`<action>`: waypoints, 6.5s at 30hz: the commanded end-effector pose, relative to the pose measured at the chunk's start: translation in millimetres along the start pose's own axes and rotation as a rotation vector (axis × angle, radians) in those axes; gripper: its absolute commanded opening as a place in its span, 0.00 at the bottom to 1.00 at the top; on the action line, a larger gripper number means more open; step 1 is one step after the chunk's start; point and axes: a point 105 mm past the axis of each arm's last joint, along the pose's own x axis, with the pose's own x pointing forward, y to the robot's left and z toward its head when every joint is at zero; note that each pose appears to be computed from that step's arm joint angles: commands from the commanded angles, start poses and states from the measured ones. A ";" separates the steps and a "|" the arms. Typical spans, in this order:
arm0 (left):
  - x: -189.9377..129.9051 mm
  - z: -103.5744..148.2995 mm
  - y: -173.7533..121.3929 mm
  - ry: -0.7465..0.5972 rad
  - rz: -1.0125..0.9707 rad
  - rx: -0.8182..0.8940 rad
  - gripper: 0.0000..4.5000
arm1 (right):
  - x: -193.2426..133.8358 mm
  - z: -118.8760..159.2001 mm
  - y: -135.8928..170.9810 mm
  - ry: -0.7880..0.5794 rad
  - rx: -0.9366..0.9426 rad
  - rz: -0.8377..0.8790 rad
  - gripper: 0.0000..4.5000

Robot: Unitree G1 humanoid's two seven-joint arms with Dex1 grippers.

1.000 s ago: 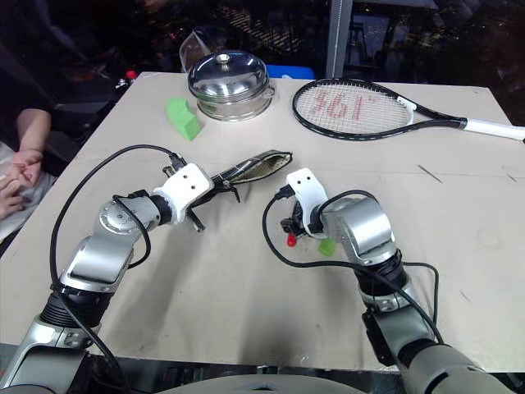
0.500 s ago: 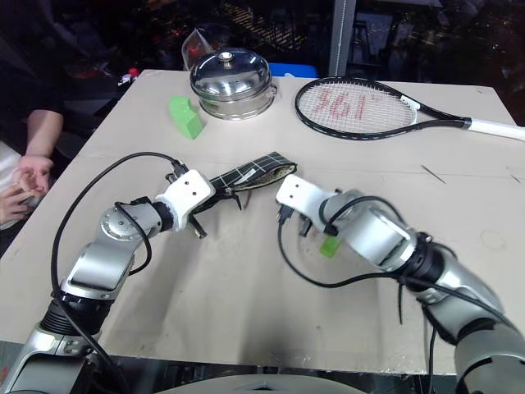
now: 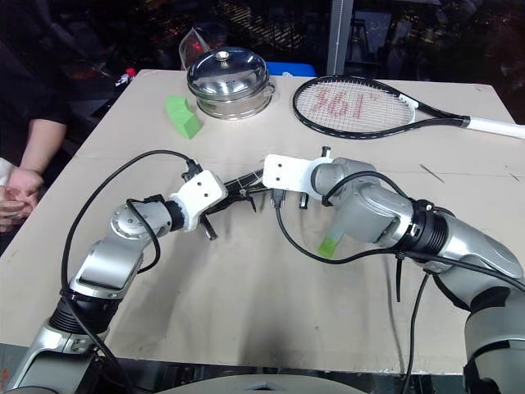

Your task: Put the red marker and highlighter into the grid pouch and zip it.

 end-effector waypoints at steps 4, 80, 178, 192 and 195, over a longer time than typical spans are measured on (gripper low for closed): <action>-7.5 9.6 4.0 -0.031 0.014 -0.042 0.00 | -34.4 1.5 -19.6 -0.080 0.075 -0.036 0.05; -20.6 35.6 16.3 -0.177 -0.044 -0.087 0.00 | -23.9 -113.2 57.8 -0.248 -0.154 0.641 0.34; 8.3 56.0 -25.6 -0.223 -0.140 -0.143 0.00 | -100.8 -10.1 4.7 -0.469 0.661 0.458 0.97; 7.0 51.8 -25.8 -0.202 -0.174 -0.126 0.00 | -84.5 22.2 11.2 -0.668 0.953 0.271 0.97; 7.3 50.7 -23.7 -0.200 -0.166 -0.129 0.00 | -89.7 25.2 28.8 -0.640 0.901 0.383 0.97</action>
